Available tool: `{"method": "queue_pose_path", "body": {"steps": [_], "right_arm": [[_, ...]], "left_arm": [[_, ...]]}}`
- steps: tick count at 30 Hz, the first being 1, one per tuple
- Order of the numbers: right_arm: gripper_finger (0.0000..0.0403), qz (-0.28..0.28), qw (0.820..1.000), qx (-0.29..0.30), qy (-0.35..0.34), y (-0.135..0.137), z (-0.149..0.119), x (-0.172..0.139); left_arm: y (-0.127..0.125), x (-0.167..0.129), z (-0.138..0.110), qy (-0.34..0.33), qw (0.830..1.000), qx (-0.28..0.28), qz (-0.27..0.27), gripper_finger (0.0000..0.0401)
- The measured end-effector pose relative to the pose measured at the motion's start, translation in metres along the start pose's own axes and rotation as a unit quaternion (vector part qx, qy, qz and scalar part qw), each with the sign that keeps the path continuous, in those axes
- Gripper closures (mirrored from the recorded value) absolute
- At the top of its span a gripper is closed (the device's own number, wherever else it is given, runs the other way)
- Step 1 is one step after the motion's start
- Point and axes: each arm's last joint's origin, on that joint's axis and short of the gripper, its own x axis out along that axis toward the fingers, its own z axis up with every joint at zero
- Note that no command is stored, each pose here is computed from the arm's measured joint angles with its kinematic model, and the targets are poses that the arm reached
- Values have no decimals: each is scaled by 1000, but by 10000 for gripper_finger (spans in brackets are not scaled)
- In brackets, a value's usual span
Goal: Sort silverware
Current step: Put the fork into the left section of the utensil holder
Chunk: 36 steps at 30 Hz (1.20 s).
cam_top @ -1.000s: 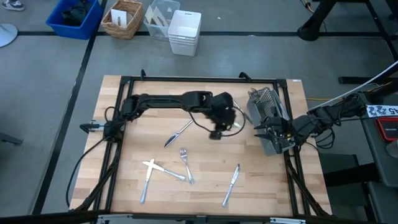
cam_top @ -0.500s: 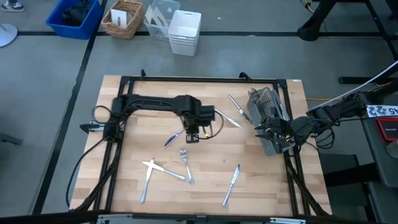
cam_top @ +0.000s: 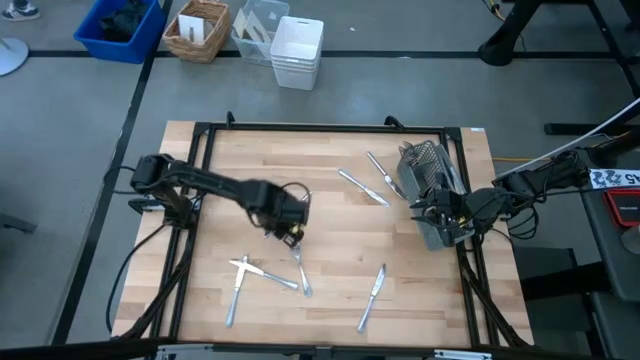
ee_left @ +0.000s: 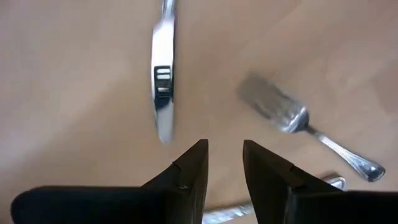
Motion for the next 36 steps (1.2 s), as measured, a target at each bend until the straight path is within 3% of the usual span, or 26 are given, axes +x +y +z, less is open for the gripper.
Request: {"method": "queue_pose_path", "body": {"steps": [8,15,22,36], "right_arm": [[267,1,1000,2,-5,0,1,0],[267,18,1000,3,-3,1,1,0],[267,18,1000,3,-4,1,1,0],[267,17,1000,2,0,1,0,0]], "left_arm": [[-16,29,-31,-2,979,-194,-60,308],[-33,42,-45,-39,974,-175,-139,308],[-37,60,-56,-33,975,-182,-125,308],[-45,84,-46,-37,965,-223,-134,308]]}}
